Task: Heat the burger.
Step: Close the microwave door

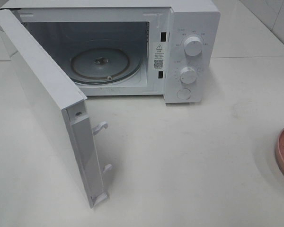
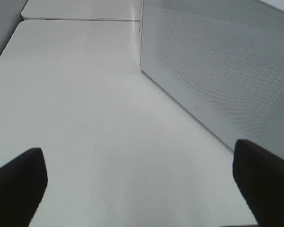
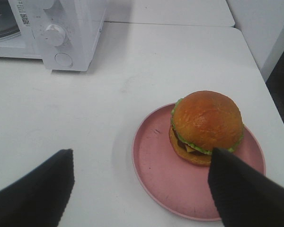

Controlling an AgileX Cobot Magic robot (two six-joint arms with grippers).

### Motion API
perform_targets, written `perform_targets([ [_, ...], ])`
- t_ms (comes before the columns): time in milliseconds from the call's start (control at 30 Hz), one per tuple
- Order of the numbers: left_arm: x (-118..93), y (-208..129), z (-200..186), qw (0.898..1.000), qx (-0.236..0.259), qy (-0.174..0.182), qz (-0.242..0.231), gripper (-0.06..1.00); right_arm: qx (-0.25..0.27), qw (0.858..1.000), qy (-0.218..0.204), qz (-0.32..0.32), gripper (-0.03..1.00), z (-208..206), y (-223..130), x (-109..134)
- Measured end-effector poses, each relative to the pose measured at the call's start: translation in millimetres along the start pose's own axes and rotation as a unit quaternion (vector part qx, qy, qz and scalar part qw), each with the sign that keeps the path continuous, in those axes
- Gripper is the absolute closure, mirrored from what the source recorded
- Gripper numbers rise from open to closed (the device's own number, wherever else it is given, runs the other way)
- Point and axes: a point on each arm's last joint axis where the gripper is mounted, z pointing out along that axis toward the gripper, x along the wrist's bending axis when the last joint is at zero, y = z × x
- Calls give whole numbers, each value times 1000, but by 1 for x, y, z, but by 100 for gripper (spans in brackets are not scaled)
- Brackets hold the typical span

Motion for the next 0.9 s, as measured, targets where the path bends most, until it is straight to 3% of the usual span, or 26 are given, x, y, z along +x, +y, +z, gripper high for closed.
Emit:
perform_targets([
  [433, 0, 0, 0, 1000, 0, 0, 0, -4, 0, 1000, 0, 0, 21, 0, 0, 0],
  [600, 0, 6, -4, 1000, -22, 0, 1, -4, 0, 1000, 0, 0, 21, 0, 0, 0],
  [800, 0, 17, 0, 999, -33, 2, -2, 7, 0, 1000, 0, 0, 22, 0, 0, 0],
  [867, 2, 27, 11, 1000, -29, 2, -7, 19, 0, 1000, 0, 0, 22, 0, 0, 0],
  [900, 2, 27, 11, 1000, -29, 2, -7, 19, 0, 1000, 0, 0, 22, 0, 0, 0],
])
